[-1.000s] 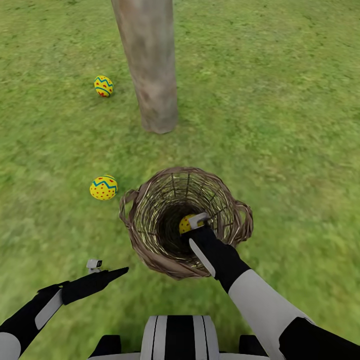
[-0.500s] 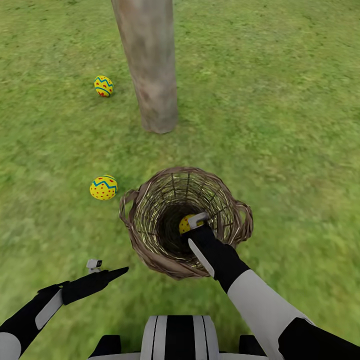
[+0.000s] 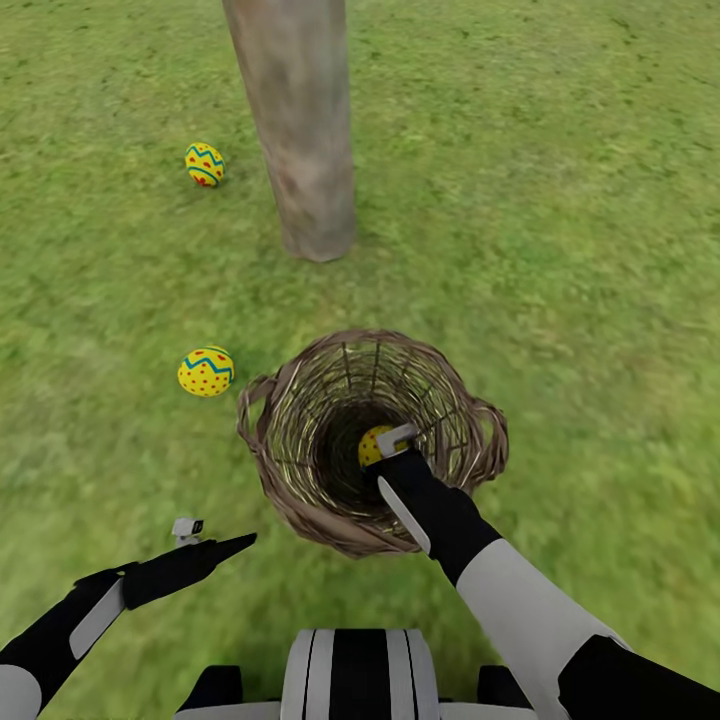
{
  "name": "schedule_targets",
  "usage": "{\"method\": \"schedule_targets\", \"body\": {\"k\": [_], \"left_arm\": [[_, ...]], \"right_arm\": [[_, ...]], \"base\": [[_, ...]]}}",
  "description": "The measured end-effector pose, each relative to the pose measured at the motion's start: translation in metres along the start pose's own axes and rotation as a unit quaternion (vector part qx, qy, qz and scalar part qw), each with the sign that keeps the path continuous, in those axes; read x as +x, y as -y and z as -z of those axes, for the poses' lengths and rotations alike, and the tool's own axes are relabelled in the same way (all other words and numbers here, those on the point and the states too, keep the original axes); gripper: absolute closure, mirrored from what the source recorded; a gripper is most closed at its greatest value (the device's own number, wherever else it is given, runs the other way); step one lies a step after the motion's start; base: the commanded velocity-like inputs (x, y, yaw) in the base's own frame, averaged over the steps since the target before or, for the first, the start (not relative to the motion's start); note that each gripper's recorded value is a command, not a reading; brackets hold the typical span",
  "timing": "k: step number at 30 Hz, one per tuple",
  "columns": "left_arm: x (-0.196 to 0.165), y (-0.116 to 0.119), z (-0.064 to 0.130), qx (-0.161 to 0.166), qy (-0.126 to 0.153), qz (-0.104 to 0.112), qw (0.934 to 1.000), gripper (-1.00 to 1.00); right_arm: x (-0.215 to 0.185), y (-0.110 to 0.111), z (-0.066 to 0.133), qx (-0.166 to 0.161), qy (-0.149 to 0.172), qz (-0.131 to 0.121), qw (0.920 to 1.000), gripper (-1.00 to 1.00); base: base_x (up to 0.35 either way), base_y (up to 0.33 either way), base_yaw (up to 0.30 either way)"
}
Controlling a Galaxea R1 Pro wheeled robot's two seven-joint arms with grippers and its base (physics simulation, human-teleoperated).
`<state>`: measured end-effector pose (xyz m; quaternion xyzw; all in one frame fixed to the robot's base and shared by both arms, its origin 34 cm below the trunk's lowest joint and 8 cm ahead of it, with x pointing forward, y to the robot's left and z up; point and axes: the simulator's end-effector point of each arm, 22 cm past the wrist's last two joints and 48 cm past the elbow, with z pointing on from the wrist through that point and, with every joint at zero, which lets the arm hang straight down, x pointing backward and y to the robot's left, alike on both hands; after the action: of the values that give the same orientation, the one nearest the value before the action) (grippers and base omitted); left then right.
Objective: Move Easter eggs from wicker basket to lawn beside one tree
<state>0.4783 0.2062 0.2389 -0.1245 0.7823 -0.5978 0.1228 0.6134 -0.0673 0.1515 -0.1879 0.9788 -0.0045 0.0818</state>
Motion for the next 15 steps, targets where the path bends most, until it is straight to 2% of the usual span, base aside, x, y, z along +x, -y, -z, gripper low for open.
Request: {"method": "schedule_targets", "body": {"k": [15], "left_arm": [[0.0026, -0.0063, -0.0007, -0.001, -0.001, 0.002, 1.0000, -1.00]], "right_arm": [[0.0040, -0.0012, -0.0067, -0.001, -0.002, 0.000, 1.0000, -1.00]], "base": [[0.001, 0.000, 0.000]]}}
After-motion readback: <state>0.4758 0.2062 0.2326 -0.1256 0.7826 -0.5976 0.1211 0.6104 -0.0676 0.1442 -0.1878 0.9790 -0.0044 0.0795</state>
